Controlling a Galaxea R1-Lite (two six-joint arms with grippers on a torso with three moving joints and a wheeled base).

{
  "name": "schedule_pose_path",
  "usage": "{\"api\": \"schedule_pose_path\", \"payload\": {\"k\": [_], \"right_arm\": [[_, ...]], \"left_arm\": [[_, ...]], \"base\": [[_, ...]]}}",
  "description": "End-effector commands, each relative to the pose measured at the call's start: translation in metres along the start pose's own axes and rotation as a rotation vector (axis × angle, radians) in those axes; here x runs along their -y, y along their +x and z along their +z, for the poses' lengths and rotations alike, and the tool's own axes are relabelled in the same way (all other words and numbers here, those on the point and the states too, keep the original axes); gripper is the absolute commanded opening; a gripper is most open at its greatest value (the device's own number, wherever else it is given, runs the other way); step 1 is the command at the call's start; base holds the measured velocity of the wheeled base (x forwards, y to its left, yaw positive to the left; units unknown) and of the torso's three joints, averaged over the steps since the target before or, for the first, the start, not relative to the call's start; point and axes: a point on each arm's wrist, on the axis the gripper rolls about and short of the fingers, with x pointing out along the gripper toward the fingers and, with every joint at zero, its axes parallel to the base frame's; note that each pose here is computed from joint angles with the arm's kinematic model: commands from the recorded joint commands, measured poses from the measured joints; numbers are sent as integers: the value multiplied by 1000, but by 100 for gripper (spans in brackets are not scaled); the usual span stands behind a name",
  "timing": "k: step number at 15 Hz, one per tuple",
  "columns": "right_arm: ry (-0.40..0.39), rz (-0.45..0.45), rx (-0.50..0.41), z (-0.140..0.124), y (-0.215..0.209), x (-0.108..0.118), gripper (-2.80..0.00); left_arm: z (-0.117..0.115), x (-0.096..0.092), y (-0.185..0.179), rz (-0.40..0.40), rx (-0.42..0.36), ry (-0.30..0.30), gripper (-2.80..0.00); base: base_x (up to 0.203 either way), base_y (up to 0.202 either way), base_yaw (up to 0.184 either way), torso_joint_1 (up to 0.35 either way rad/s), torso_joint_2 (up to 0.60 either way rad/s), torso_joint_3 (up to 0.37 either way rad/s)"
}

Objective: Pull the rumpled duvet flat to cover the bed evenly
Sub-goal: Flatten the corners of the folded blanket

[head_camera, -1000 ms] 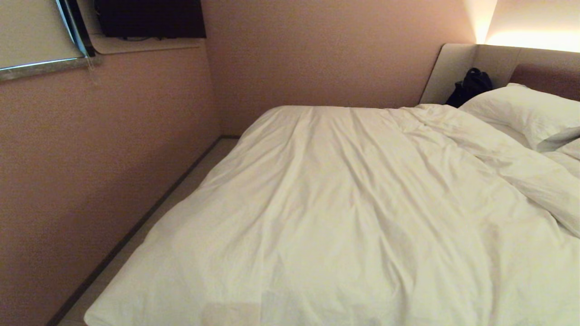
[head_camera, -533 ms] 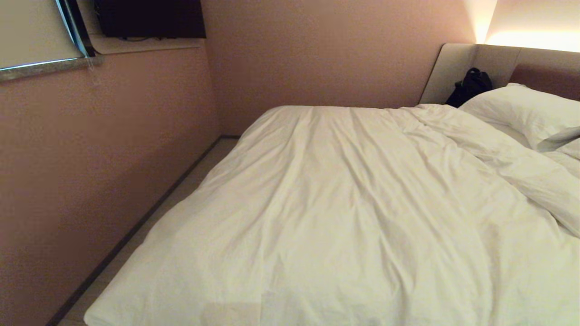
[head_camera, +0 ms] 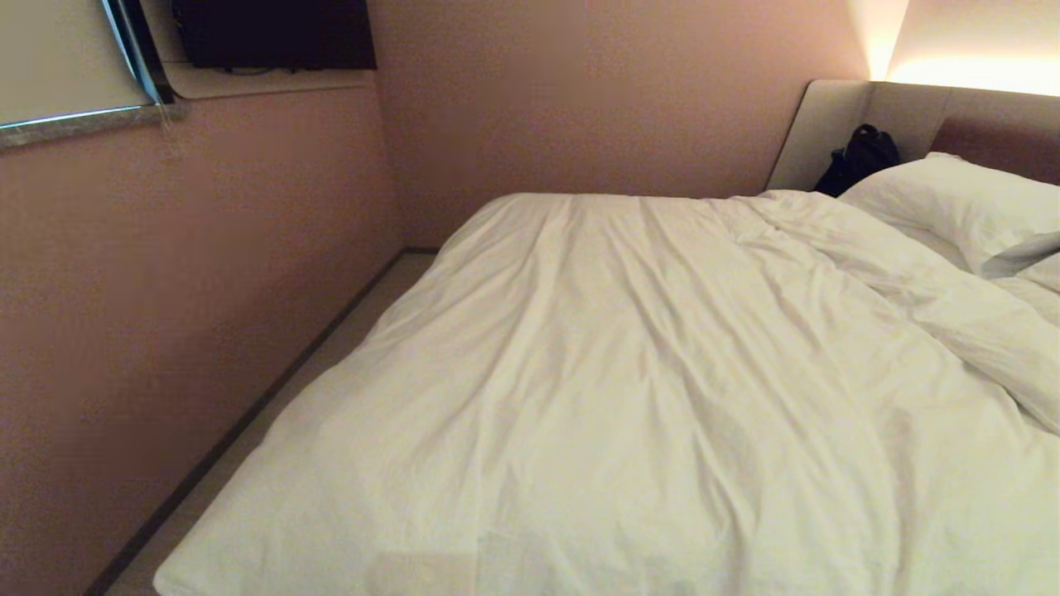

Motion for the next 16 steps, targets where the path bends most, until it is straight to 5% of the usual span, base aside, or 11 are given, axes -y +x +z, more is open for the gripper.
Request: {"api": "schedule_pose_path", "payload": {"k": [1,4,16], "right_arm": [[-1,0,0,0,0,0,-280],[-1,0,0,0,0,0,-280],[-1,0,0,0,0,0,-280]], "left_arm": [[-19,-5,-12,-28,55,29,-280],[-39,-7,-23,-135,119,120,-280],[-89,-7,27,-196,96,114,-280]], "base": [[0,0,0,0,0,0],[0,0,0,0,0,0],[0,0,0,0,0,0]]}}
